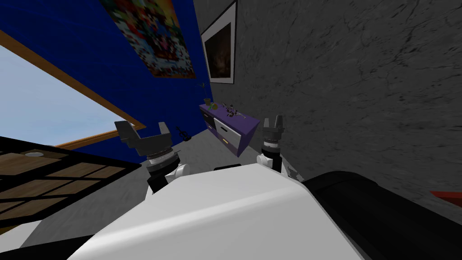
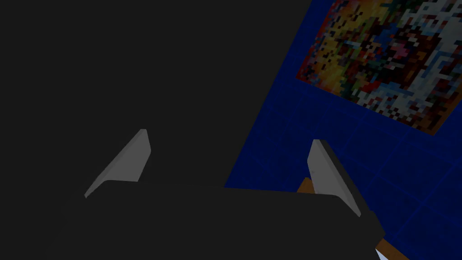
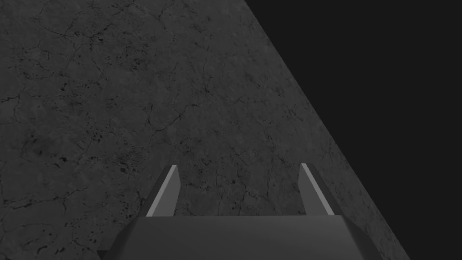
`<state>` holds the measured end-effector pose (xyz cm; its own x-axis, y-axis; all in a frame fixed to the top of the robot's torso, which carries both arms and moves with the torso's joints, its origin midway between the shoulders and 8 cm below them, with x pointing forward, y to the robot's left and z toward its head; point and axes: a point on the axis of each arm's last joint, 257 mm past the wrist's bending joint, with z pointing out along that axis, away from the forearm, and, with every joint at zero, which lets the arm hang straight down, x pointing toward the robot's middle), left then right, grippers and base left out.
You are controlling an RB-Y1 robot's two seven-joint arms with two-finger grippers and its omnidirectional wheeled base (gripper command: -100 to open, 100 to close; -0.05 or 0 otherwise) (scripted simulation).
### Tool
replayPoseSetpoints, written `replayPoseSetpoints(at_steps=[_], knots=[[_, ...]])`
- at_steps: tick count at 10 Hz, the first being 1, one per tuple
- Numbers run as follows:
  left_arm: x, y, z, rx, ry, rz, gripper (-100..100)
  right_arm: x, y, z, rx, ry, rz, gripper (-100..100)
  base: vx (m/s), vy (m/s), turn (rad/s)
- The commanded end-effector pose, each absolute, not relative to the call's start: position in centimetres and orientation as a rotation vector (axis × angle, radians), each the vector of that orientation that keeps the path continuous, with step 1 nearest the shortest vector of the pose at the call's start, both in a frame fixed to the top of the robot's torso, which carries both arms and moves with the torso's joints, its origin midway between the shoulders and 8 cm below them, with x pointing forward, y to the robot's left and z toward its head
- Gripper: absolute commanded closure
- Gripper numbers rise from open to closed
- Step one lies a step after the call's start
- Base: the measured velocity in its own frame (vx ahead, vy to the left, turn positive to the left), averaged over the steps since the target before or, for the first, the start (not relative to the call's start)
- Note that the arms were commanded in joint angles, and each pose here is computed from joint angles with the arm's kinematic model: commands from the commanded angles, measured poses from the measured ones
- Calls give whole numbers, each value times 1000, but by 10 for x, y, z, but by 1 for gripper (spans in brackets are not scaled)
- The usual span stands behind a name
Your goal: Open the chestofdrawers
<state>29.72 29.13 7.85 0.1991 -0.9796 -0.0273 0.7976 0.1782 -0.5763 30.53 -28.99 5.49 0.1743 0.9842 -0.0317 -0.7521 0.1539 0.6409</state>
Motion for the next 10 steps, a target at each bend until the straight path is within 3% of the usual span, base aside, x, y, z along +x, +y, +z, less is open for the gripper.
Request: replayPoseSetpoints(at_steps=[1,9,10], knots=[[297,291,79,-495,442,-1316,0,305,-290,55,556,509,1324,0,0,0,0],[297,291,79,-495,442,-1316,0,305,-290,55,555,509,1324,0,0,0,0],[297,291,79,-495,442,-1316,0,317,-284,46,528,589,1285,-100,21,20,48]])
